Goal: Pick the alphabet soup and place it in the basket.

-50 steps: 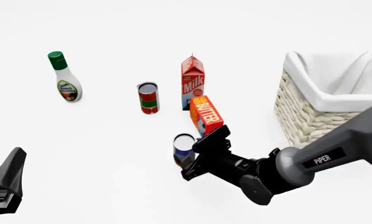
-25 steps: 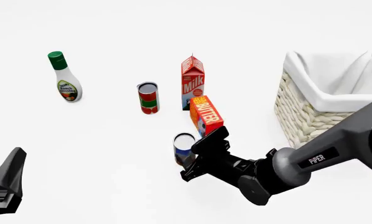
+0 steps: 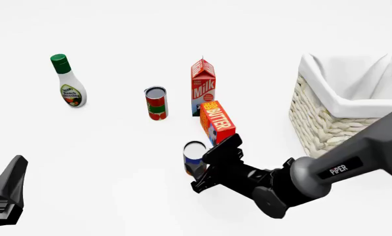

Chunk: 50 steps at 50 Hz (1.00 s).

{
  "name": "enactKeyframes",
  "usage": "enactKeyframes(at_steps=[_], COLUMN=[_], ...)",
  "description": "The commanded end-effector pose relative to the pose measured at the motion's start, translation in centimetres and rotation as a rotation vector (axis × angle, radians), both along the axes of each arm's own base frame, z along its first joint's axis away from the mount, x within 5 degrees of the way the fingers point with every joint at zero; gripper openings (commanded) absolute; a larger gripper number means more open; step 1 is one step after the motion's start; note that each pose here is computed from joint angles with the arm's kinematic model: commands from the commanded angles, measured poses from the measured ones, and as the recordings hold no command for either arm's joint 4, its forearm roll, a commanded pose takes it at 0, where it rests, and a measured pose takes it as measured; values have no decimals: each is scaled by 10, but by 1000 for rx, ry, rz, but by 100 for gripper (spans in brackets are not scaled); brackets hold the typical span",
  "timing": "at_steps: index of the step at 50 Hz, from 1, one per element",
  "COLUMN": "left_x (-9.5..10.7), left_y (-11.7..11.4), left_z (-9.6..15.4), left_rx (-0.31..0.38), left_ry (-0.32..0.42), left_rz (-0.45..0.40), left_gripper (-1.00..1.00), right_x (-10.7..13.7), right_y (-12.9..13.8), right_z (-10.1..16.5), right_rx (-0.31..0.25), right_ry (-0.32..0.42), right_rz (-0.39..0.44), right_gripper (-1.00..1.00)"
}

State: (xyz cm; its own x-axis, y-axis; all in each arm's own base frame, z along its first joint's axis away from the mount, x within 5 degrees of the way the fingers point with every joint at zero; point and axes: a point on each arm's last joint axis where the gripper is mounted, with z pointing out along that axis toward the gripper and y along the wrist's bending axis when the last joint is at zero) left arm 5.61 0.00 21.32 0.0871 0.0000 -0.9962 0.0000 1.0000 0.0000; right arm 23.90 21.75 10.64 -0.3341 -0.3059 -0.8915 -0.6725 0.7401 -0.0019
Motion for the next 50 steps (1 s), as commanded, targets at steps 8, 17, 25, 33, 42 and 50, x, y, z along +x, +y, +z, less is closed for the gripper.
enactKeyframes(at_steps=[8, 17, 25, 33, 42, 50], left_x=[0, 0, 0, 0, 0, 0], left_y=[0, 0, 0, 0, 0, 0], left_z=[0, 0, 0, 0, 0, 0], left_rx=[0, 0, 0, 0, 0, 0], left_ry=[0, 0, 0, 0, 0, 0], left_rz=[0, 0, 0, 0, 0, 0], left_gripper=[100, 100, 100, 100, 100, 100], right_x=[-11, -20, -26, -31, -31, -29], right_y=[-8, -13, -19, -26, -37, -48], right_z=[35, 61, 85, 108, 138, 165], right_rx=[62, 94, 118, 133, 145, 149], right_ry=[-55, -104, -148, -191, -254, -308], right_rz=[3, 14, 19, 18, 0, -31], right_gripper=[-100, -100, -100, -100, -100, -100])
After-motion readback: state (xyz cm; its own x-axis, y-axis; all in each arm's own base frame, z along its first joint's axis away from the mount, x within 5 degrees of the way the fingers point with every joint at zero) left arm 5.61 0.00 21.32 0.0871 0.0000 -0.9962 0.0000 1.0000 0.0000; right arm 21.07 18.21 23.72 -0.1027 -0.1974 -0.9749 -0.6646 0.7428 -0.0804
